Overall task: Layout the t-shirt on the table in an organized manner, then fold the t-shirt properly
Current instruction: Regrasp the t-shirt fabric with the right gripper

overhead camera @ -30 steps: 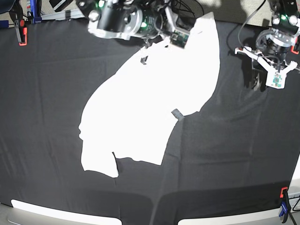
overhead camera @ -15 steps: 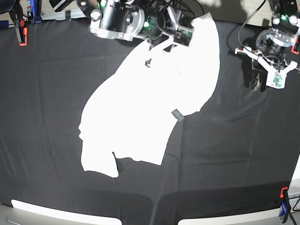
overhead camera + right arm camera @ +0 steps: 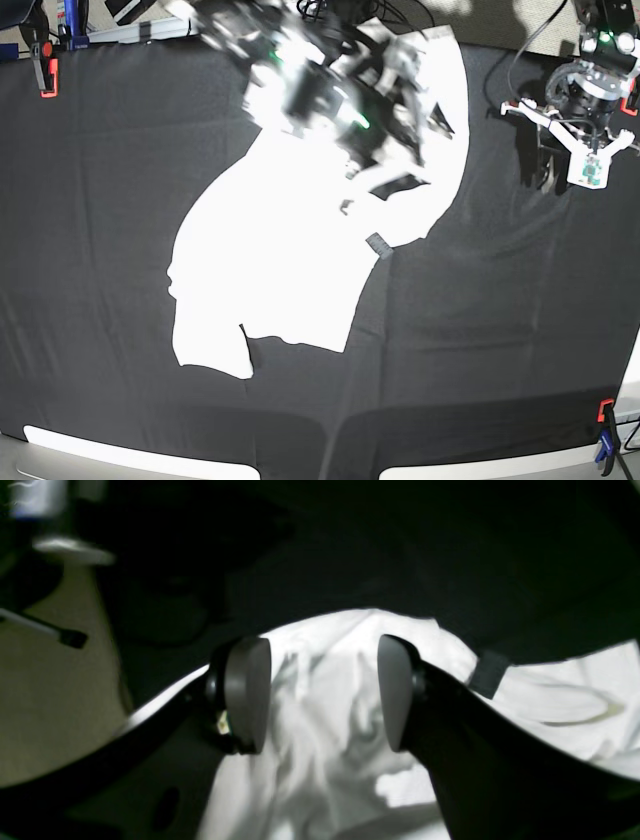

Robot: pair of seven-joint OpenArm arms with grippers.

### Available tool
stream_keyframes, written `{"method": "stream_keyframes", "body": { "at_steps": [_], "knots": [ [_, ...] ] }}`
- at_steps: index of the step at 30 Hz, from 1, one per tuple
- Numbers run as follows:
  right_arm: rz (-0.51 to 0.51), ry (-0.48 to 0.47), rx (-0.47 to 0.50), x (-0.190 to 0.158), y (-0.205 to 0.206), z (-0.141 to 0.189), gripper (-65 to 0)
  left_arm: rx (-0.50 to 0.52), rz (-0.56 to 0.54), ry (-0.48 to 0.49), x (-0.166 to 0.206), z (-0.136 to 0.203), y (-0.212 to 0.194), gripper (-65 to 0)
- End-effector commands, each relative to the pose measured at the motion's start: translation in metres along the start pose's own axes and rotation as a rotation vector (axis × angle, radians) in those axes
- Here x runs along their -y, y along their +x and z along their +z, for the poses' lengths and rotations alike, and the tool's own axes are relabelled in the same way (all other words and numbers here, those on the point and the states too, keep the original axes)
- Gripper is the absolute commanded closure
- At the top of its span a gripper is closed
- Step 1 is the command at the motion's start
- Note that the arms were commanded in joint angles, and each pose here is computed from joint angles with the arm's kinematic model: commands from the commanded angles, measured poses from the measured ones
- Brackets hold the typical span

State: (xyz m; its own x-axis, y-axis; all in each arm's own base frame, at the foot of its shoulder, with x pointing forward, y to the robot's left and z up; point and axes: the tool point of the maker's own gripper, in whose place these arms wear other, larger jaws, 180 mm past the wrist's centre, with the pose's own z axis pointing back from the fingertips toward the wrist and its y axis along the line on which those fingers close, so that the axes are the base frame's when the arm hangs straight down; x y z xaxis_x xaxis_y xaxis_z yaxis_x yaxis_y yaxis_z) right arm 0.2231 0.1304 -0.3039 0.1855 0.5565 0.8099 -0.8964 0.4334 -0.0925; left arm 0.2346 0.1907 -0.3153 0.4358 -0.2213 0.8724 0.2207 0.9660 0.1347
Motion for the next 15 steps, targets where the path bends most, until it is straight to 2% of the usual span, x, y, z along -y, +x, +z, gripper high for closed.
{"method": "stream_keyframes", "body": {
  "at_steps": [1,8,13,15],
  "knots": [
    [0.001,-0.004,0.021,0.006,0.012,-0.006,-33.2,0.040,-0.005,0.010,-0.003,0.002,0.011,-13.0],
    [-0.035,0.028,-0.159,0.019,-0.001,-0.057,-33.1,0.044,-0.006,0.011,-0.003,0.002,0.011,-13.0],
    [-0.004,-0.001,-0.317,0.029,-0.027,-0.065,-33.1,0.044,-0.006,0.010,-0.003,0.002,0.012,-13.0],
    [0.000,0.008,-0.331,0.026,-0.030,-0.065,-33.1,0.044,-0.006,0.011,-0.003,0.002,0.012,-13.0]
  ]
}}
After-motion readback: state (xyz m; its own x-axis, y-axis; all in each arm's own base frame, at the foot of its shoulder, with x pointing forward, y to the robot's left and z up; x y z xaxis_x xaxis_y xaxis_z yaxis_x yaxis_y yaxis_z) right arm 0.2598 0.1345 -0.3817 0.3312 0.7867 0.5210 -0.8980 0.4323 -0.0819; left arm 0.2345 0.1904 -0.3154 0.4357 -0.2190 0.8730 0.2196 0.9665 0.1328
